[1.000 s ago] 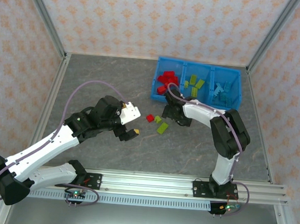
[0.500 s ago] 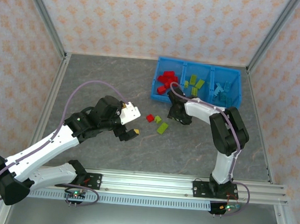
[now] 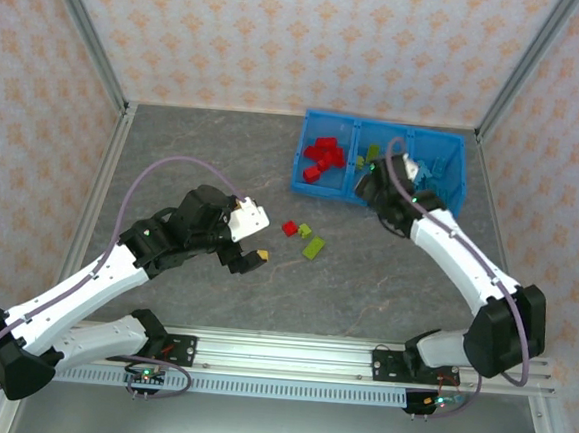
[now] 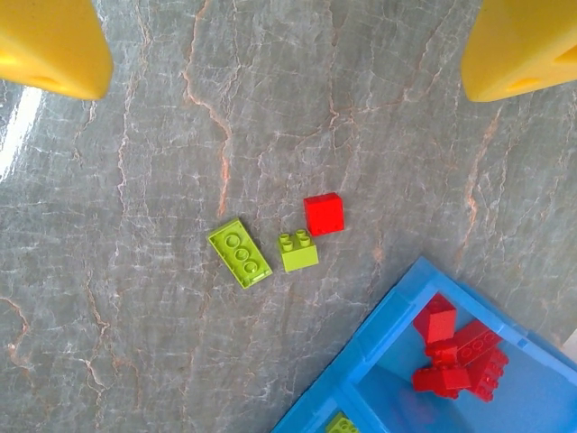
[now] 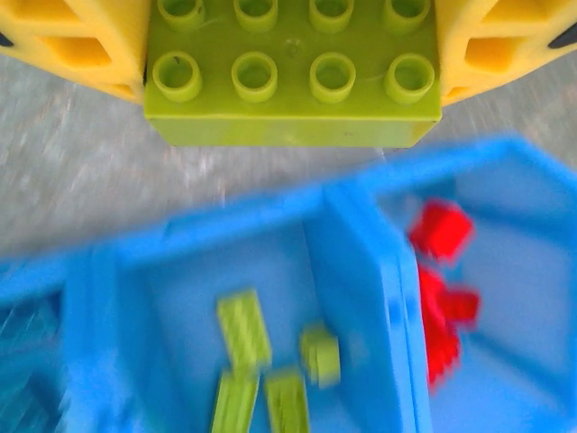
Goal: Sort the legos into containers by color
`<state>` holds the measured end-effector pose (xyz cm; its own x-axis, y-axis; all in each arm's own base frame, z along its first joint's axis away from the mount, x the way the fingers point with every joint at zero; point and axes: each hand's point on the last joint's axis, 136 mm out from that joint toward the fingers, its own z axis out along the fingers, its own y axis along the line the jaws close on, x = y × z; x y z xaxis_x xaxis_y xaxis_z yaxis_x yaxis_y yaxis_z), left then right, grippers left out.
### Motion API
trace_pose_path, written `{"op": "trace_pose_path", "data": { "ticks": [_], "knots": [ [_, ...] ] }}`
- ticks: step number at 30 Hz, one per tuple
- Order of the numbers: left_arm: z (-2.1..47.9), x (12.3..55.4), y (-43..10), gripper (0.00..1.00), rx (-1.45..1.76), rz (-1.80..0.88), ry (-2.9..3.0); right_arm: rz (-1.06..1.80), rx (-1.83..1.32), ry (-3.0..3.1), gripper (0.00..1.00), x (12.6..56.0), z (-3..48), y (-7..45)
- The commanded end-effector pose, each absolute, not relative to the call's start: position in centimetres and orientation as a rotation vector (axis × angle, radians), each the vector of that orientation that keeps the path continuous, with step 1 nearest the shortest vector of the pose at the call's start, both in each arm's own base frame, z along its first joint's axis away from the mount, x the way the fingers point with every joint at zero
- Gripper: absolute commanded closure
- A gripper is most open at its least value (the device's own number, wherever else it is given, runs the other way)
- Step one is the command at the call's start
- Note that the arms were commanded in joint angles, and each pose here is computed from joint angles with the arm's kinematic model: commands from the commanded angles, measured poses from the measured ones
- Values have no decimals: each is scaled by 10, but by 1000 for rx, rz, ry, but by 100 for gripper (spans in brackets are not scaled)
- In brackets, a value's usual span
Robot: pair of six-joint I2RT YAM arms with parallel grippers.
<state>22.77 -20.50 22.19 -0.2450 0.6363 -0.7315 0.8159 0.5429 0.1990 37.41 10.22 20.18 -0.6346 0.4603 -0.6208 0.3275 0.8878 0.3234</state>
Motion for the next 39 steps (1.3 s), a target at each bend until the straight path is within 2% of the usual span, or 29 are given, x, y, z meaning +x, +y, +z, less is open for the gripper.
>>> {"op": "trace_pose_path", "data": {
  "ticks": [1, 5, 7, 10, 14, 20, 24, 30, 34, 39],
  "knots": [
    [221, 228, -200, 0, 1175, -263, 1981, 167, 601, 2300, 49, 415, 206, 75],
    [218, 231, -195, 0, 1165, -220, 1994, 222, 646, 2355, 47, 473, 196, 64],
    [217, 233, -191, 0, 1159, -196, 1997, 201, 644, 2395, 37, 496, 190, 64],
    [217, 235, -188, 0, 1146, -167, 1996, 152, 634, 2434, 23, 512, 193, 64],
    [216, 238, -187, 0, 1124, -160, 2005, 171, 627, 2411, 15, 506, 211, 63],
    [215, 244, -199, 0, 1054, -241, 2058, 323, 560, 2411, 13, 441, 235, 75],
    [216, 250, -211, 0, 960, -297, 2167, 432, 406, 2469, 13, 367, 239, 100],
    [201, 270, -247, 0, 840, -217, 2379, 480, 151, 2600, 11, 255, 230, 130],
    [172, 296, -265, 5, 795, -146, 2472, 556, 222, 2602, 11, 220, 229, 126],
    [122, 321, -283, 9, 865, -28, 2611, 565, 280, 2555, 11, 205, 236, 114]
  ]
}}
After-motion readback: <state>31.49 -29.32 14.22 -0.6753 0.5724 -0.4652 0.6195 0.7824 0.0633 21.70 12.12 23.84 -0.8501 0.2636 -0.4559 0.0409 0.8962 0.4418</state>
